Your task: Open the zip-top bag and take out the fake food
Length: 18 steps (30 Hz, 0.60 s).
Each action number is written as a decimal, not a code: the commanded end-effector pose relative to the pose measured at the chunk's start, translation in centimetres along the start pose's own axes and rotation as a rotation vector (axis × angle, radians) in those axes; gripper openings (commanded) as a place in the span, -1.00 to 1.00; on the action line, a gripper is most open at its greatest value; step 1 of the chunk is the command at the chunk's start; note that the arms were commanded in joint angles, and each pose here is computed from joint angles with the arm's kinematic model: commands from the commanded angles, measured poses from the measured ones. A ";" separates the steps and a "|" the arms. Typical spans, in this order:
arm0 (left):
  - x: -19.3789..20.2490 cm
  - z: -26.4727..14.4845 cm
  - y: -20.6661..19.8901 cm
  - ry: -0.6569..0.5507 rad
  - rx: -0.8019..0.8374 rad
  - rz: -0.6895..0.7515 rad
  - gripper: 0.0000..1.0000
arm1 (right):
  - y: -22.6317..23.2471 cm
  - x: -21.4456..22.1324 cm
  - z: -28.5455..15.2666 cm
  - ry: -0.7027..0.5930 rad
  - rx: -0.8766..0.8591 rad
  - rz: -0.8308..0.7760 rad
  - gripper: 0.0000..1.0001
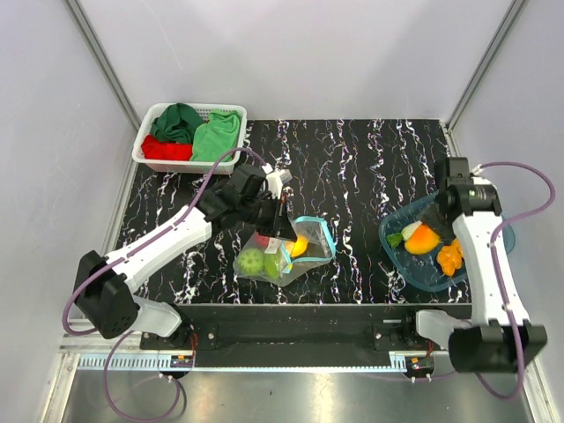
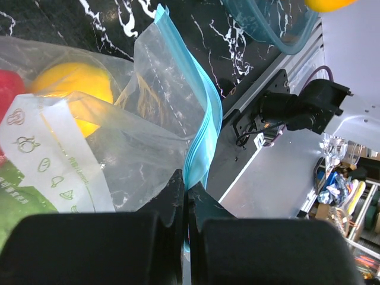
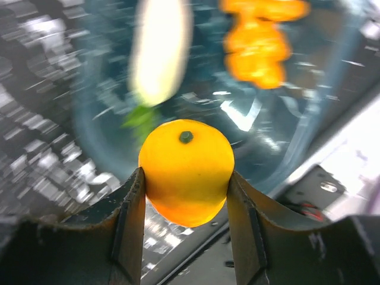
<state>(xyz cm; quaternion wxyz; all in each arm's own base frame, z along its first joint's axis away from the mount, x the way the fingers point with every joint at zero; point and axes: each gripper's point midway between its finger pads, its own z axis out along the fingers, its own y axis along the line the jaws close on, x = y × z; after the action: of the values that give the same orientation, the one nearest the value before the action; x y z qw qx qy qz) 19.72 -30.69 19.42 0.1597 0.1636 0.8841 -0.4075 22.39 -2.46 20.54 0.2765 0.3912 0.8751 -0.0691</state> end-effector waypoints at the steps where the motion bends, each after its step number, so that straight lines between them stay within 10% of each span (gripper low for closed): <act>1: -1.3 -1.8 -2.7 -0.038 0.095 0.089 -1.00 | -3.8 -0.1 3.2 0.089 0.193 -0.046 -1.00; 5: -1.6 -2.0 -3.0 -0.052 0.097 0.117 -1.00 | -4.1 0.0 5.2 0.127 0.234 -0.047 -0.43; 9: -2.1 -2.0 -3.6 -0.052 0.112 0.105 -1.00 | -3.2 -0.1 5.6 0.142 0.183 -0.090 0.66; 18: -2.4 -1.4 -3.8 -0.044 0.120 0.065 -1.00 | 1.3 1.2 1.6 0.198 -0.168 -0.149 0.88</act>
<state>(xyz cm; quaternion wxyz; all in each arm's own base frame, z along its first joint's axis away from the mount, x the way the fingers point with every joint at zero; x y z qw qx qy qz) 19.49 -31.14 20.98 0.1653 0.1887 0.8697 -0.4250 22.30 -4.71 15.59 0.1684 0.3520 0.9171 -0.0819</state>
